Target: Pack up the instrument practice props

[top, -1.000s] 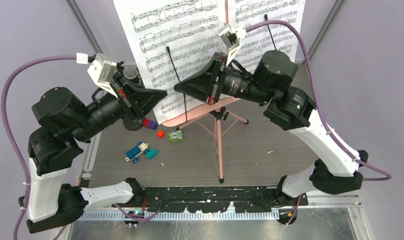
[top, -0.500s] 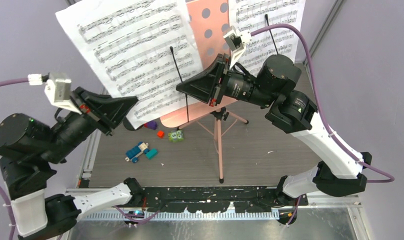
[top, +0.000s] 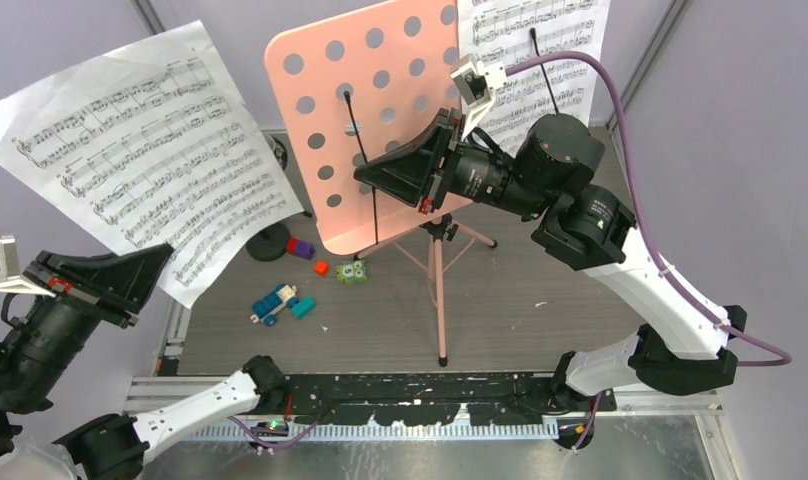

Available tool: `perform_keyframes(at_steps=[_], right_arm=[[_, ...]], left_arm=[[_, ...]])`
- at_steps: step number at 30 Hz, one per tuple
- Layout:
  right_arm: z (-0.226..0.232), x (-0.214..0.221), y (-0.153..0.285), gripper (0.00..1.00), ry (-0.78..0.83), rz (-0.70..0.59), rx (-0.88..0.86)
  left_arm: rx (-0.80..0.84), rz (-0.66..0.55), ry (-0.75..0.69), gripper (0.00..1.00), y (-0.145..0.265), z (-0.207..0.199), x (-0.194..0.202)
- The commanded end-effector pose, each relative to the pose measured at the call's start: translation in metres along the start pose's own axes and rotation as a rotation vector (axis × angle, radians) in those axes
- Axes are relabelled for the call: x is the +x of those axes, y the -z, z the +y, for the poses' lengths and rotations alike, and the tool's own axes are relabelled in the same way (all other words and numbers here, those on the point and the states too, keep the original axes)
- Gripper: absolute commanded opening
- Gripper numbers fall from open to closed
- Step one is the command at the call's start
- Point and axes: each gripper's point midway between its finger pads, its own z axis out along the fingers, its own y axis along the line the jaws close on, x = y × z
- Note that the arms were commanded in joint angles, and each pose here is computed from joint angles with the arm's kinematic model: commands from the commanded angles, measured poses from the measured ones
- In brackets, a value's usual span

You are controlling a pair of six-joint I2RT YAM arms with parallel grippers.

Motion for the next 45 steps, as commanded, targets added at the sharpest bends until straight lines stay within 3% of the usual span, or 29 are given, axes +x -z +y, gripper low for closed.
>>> perform_keyframes(at_steps=[1,7,21,31,45], right_arm=[[0.001,-0.017,0.008,0.03,0.044,-0.062,0.026],[-0.009,-0.013,0.009,0.19,0.052,-0.053,0.073],[-0.013,-0.018,0.038,0.53,0.105,-0.072,0.135],[-0.010,-0.012,0.087,0.60,0.148,-0.066,0.168],[-0.038,0.020,0.160,0.64,0.139,-0.078,0.342]], left_arm=[[-0.152,0.076,-0.008,0.00,0.009,0.032,0.024],[-0.234,0.187,-0.016,0.00,0.003,0.045,0.062],[-0.207,0.329,0.000,0.00,-0.027,0.033,0.122],[-0.212,0.494,-0.153,0.00,-0.071,0.026,0.168],[-0.098,0.404,-0.455,0.00,-0.133,0.001,0.129]])
